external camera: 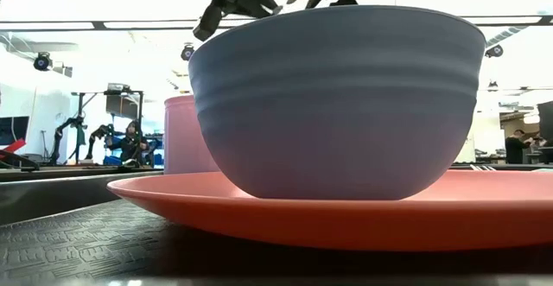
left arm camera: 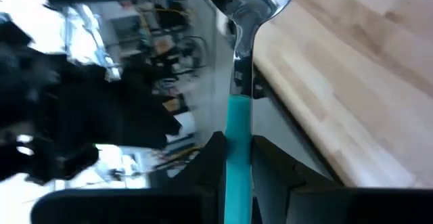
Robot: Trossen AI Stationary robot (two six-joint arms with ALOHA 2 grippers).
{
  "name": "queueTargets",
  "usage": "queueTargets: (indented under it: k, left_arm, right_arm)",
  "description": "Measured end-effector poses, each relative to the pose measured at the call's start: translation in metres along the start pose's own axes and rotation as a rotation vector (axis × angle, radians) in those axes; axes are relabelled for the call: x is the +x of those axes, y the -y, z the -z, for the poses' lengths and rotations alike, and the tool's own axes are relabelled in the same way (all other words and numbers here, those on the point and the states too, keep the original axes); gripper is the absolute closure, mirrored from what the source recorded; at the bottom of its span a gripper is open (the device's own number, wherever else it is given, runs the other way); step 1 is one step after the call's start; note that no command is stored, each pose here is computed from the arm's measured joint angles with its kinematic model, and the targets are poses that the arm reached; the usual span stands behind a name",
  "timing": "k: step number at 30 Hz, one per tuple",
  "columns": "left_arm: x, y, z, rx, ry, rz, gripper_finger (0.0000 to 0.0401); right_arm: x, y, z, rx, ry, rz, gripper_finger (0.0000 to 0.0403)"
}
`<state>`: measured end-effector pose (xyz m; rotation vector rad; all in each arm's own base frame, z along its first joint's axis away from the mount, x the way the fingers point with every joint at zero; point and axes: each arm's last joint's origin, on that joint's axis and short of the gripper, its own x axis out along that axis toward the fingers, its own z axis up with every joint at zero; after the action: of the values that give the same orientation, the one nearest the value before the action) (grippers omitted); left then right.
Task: Set up tray
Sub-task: Put the blue spoon on the blue napkin to the right of the orange knife
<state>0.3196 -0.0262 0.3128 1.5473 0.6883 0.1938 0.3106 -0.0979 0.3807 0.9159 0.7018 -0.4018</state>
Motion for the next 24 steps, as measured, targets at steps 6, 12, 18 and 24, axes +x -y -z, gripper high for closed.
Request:
queueTargets:
  k: [6,12,18,24]
  left_arm:
    - [-0.002,0.004,-0.009,0.105,0.062,-0.007,0.0367]
    - [0.002,-0.002,-0.014,0.097,0.072,-0.015,0.0367]
    - [0.003,-0.002,-0.016,0.097,0.123,-0.012,0.0367]
    - [0.005,-0.002,-0.017,0.094,0.13,-0.012,0.0367]
  right_arm:
    - [-0.001,0.009,-0.015,0.048,0.002,-0.082,0.0293]
    - [0.005,0.004,-0.011,0.039,-0.036,-0.101,0.0289]
    - [0.007,-0.003,-0.004,0.033,-0.068,-0.126,0.0247]
    - [0.009,-0.01,0.004,0.039,-0.106,-0.15,0.0206]
